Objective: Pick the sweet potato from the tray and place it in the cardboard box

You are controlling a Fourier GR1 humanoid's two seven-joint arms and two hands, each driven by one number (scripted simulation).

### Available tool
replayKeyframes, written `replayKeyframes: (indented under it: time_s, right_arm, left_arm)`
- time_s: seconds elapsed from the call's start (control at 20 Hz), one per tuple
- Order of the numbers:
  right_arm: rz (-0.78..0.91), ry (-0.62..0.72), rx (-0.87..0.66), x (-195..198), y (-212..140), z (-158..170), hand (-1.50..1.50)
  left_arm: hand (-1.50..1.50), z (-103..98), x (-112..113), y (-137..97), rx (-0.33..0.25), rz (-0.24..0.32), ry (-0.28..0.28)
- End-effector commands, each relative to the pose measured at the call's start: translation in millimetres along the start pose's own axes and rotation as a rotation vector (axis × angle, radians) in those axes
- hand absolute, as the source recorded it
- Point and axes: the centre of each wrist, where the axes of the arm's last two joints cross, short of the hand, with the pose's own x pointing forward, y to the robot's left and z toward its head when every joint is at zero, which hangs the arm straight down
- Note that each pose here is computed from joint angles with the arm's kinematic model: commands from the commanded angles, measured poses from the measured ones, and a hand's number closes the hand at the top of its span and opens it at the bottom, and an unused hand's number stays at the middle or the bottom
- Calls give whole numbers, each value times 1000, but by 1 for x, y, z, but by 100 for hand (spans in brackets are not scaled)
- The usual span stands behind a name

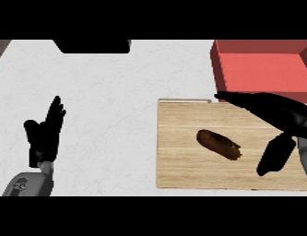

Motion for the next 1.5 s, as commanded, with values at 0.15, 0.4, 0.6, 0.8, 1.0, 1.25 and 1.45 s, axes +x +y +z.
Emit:
replayKeyframes:
  time_s: [0.15,0.4,0.6,0.8,1.0,1.25,1.45]
  right_arm:
    - [24,59,21,-15,-7,-12,-150]
    - [62,75,4,-4,9,-28,-150]
    - [64,83,33,-12,21,-33,-150]
    - [81,68,8,-3,31,-49,-150]
    - [80,72,49,-13,33,-44,-150]
    - [79,81,63,-5,27,-69,-150]
    - [66,63,54,-13,44,-67,-150]
  left_arm:
    - [0,12,3,-5,-1,4,-6]
    - [0,12,-14,11,13,2,6]
    - [0,3,-6,6,14,1,-17]
    - [0,16,-11,6,1,-15,9]
    - [0,3,-2,13,4,-5,-13]
    - [0,-13,-5,6,-1,0,4]
    - [0,5,4,-10,9,-12,4]
